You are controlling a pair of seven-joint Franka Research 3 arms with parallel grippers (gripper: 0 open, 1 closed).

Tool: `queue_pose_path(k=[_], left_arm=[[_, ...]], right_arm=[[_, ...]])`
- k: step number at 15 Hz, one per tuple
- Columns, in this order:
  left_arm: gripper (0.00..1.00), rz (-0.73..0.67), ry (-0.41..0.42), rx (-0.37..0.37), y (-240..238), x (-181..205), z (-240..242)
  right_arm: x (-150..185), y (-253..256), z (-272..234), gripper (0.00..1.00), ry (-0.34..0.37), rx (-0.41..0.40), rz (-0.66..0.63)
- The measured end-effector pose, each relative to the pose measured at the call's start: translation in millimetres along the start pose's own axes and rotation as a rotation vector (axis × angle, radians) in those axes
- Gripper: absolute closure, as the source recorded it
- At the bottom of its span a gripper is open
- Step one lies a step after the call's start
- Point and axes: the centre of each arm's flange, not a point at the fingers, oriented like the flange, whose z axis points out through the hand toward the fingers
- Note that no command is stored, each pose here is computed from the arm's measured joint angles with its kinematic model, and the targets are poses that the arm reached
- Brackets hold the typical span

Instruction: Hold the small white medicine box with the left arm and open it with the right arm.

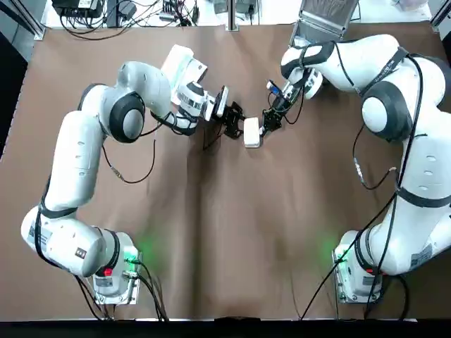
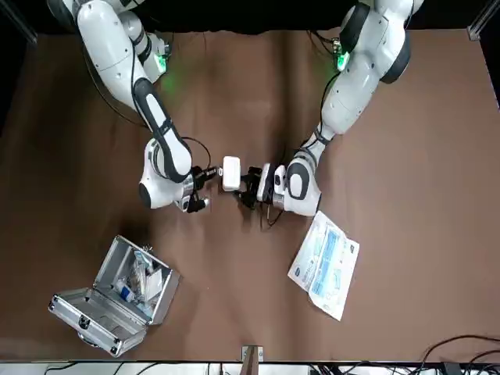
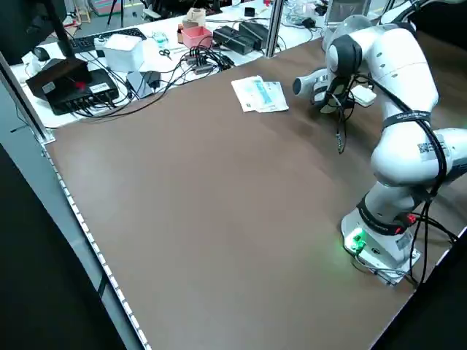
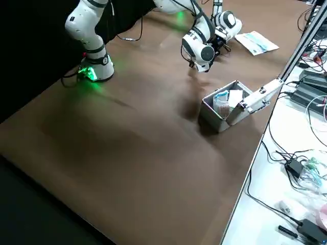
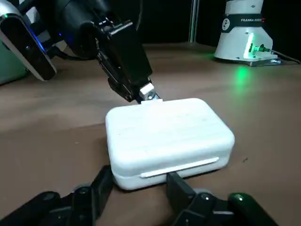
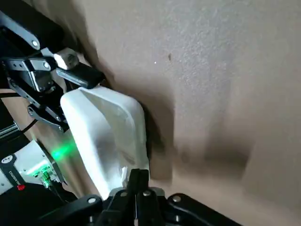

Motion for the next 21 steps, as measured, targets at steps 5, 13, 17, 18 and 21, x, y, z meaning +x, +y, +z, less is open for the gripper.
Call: queue_pose_path(k=[5, 13, 17, 18, 21], left_arm=[[0.44, -0.003, 0.002, 0.002, 0.2, -0.3, 0.1], [0.44, -0.004, 0.003, 0.003, 0.3, -0.4, 0.1], [0.44, -0.004, 0.002, 0.003, 0.3, -0.4, 0.0], [0.44, -0.004, 0.002, 0.003, 0.3, -0.4, 0.0], [0.44, -0.004, 0.003, 0.003, 0.3, -0.3, 0.1]], right_arm=[[-0.1, 0.8, 0.0, 0.99, -0.001, 0.011, 0.007], [-0.7, 1.4, -1.6, 0.99, -0.006, 0.038, 0.023], [-1.0, -1.9, -5.0, 0.99, -0.018, 0.065, 0.027], [-1.2, -3.1, -5.7, 0.99, -0.020, 0.073, 0.028], [-2.5, -11.2, -8.0, 0.99, -0.026, 0.118, 0.035]])
